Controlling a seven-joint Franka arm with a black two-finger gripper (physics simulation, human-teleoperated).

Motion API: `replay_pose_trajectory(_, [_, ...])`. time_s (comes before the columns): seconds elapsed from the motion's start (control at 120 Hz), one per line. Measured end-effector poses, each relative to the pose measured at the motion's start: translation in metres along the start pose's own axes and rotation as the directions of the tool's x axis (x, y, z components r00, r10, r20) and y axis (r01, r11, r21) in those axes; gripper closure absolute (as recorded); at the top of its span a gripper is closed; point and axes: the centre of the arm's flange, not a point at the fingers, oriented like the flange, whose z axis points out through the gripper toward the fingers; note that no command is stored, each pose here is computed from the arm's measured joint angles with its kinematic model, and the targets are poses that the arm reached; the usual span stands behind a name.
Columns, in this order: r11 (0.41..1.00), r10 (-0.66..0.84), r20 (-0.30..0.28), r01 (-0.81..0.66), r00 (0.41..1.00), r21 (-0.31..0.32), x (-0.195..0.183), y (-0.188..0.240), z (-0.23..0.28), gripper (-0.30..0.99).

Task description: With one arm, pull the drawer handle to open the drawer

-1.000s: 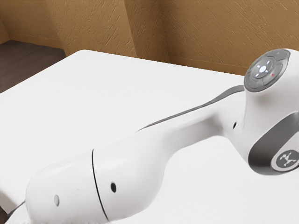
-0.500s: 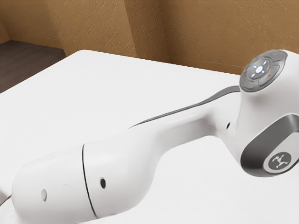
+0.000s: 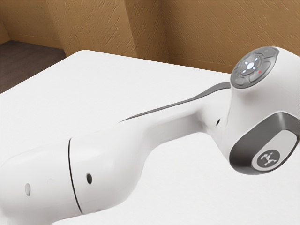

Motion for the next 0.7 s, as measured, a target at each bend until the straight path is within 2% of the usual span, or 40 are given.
replay_pose_trajectory(0.7, [0.999,-0.014,-0.023,0.015,1.000,0.043,-0.004,-0.016,-0.022,0.01])
